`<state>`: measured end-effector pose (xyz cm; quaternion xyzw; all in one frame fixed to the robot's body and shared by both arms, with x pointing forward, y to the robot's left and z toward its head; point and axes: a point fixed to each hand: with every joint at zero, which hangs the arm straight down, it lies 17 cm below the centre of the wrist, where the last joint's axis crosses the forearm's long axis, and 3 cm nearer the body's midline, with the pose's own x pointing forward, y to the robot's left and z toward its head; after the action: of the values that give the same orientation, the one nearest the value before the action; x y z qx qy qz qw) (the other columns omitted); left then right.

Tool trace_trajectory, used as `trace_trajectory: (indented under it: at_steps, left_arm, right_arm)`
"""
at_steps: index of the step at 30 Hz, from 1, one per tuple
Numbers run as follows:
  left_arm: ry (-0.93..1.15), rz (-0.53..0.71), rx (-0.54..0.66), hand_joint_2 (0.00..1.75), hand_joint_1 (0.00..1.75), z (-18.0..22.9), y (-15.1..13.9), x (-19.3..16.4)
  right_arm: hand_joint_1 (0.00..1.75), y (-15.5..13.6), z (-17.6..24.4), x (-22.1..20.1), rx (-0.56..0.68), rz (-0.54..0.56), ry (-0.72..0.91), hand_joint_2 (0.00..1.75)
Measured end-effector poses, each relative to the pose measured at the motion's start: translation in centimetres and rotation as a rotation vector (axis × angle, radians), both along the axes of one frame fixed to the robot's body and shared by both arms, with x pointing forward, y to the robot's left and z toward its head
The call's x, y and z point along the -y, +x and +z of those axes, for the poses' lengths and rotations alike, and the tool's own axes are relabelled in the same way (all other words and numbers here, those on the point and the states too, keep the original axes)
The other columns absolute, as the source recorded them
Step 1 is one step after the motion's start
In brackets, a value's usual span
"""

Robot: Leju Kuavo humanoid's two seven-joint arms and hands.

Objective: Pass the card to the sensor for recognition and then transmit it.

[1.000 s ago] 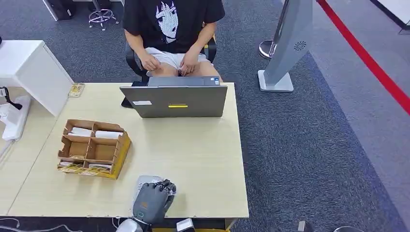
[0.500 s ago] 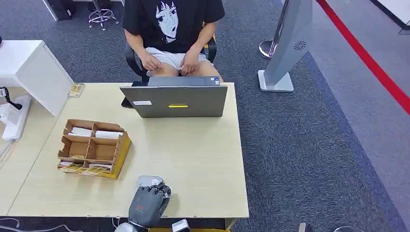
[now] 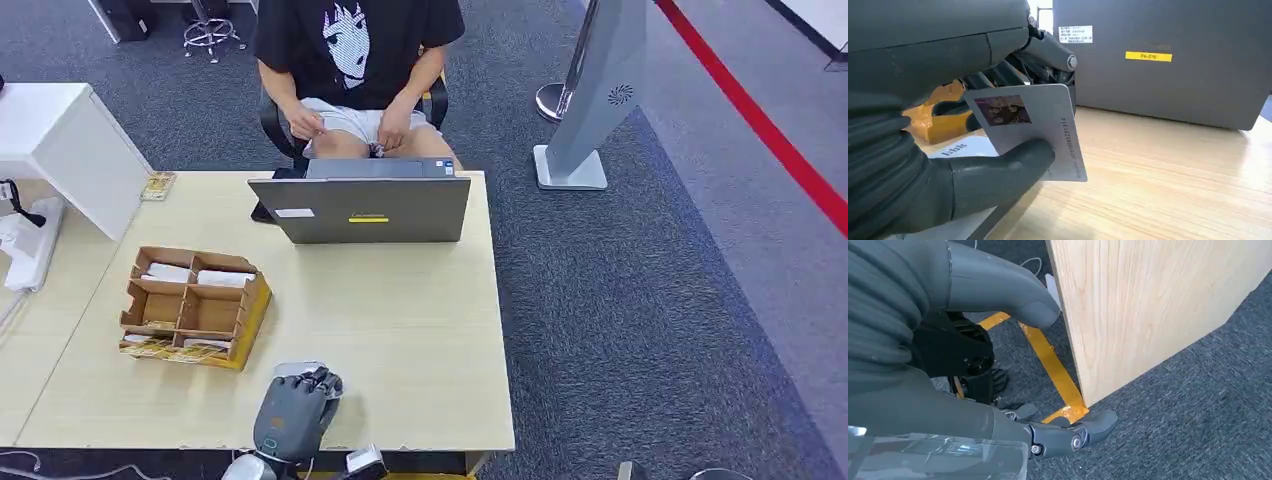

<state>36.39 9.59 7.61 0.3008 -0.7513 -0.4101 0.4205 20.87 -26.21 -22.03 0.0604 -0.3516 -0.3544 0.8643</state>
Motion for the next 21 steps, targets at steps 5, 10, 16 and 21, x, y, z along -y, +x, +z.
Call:
trace_trajectory:
  at_steps: [5,10,16,21]
  left_arm:
    - [0.144,0.052,0.041,1.75,1.75,-0.2,1.5,-1.5]
    - [0.336,0.173,0.07,1.75,1.75,-2.1,5.3,-7.5]
    - [0.445,0.274,0.08,1.75,1.75,-1.5,9.1,-15.1]
    - [0.477,0.314,0.099,1.75,1.75,0.0,10.8,-18.0]
  right_arm:
    - [0.0,0.3,-0.1,-0.6,-0.012,0.041,0.001,1.75]
    - [0.0,1.8,0.4,-1.5,-0.003,0.089,0.005,1.75]
    - [0.0,2.9,0.7,-2.1,0.007,0.129,0.003,1.75]
    - [0.0,3.3,0.9,-2.4,0.013,0.138,0.002,1.75]
